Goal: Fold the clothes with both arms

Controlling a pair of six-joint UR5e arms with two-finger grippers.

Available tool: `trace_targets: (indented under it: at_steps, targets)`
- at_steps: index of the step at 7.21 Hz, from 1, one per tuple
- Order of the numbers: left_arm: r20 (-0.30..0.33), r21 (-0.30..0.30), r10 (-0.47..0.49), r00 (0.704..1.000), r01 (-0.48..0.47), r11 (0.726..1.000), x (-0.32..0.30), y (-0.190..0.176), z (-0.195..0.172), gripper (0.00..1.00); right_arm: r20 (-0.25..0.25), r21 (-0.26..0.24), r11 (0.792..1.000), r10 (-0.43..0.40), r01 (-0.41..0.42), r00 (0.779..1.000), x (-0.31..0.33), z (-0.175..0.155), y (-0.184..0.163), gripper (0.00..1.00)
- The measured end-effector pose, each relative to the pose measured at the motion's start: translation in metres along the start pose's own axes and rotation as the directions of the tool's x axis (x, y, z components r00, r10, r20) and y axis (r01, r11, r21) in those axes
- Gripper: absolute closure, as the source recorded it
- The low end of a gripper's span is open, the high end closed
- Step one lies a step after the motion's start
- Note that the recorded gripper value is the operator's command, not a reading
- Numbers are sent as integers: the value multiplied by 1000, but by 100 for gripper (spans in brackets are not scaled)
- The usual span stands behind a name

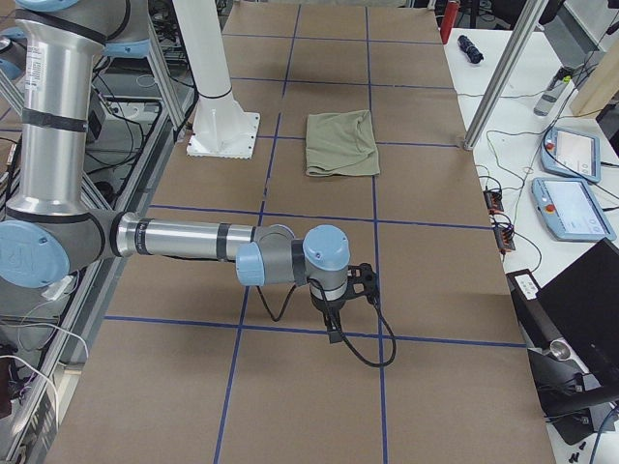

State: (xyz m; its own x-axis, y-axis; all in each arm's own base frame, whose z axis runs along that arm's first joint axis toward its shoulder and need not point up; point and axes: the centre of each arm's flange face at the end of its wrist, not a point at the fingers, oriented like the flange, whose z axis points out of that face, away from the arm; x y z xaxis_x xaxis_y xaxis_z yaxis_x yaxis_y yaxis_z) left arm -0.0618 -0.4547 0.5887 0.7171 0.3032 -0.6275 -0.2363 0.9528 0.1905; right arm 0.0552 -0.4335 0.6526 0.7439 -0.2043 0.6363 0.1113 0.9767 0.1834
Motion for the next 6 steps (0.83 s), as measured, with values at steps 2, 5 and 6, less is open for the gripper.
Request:
trace_targets:
  at_steps: [2, 5, 6]
  targets:
    - [-2, -5, -4, 1000, 4, 1000, -1, 3, 2, 0, 0, -33, 999, 30, -30, 1000, -12, -15, -2, 0]
    - [-4, -17, -15, 1000, 15, 1000, -4, 10, 8, 0, 0, -50, 998, 45, -45, 999, -22, -25, 0, 0]
    - [-5, -19, -17, 1000, 17, 1000, -5, 11, 9, 0, 1, -51, 998, 45, -45, 999, -22, -25, 0, 0]
